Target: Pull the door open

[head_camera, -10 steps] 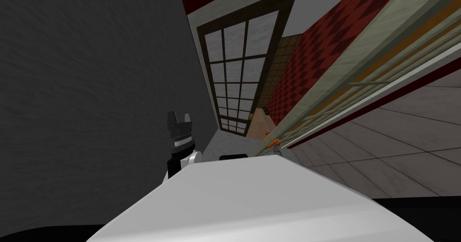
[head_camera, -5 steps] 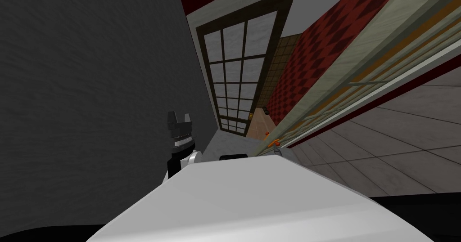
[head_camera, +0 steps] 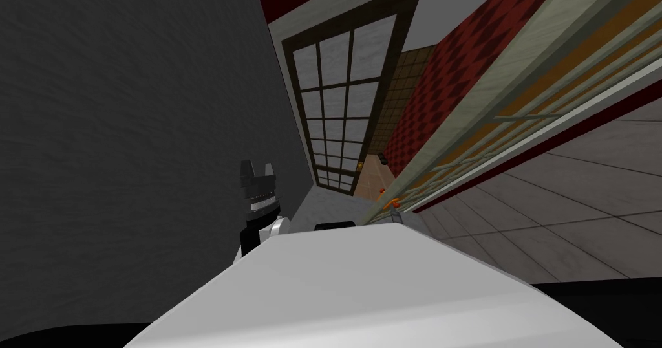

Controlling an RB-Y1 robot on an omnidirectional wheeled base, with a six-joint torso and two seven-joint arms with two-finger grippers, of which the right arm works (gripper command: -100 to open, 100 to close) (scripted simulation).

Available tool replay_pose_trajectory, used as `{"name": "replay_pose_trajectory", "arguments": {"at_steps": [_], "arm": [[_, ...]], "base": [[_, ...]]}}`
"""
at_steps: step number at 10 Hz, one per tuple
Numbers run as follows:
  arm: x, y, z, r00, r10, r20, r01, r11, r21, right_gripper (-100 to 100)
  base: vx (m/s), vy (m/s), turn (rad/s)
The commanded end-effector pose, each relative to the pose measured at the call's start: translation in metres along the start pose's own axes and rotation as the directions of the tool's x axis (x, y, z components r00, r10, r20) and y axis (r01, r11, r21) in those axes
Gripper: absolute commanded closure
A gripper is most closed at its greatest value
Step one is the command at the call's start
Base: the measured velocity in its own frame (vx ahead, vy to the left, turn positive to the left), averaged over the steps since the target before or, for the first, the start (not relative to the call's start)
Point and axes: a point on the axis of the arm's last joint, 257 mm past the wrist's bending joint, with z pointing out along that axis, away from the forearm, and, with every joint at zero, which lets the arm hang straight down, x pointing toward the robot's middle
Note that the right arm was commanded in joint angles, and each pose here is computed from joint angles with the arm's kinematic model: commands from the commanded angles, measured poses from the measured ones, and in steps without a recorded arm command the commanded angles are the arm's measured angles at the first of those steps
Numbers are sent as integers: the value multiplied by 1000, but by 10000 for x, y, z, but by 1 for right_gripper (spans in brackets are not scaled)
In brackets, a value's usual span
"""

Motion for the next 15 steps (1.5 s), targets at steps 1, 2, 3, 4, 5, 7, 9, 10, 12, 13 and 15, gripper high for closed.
{"name": "replay_pose_trajectory", "arguments": {"at_steps": [1,2,3,4,5,7,9,10,12,13,15], "arm": [[-49,-37,14,999,45,7,-45,999,12,100],[-32,-17,29,998,68,4,-68,998,7,100],[-9,9,50,995,96,-1,-96,995,1,100],[13,36,70,992,123,-6,-123,992,-4,100],[13,36,70,992,128,-6,-128,992,-4,100],[60,90,109,982,187,-18,-187,982,-14,100],[88,123,133,974,224,-26,-225,974,-20,100],[116,156,156,965,260,-34,-261,965,-25,100],[143,189,179,955,295,-43,-296,955,-29,100],[143,189,179,955,295,-43,-296,955,-29,100],[172,223,202,943,330,-52,-332,943,-33,100]], "base": [[-47,-19,46],[-61,-28,45],[-78,-41,62],[-73,-46,66],[-40,-23,30],[-54,-20,35],[-73,-51,62],[-56,-29,34],[-47,-15,34],[-38,-20,29],[-24,-15,18]]}}
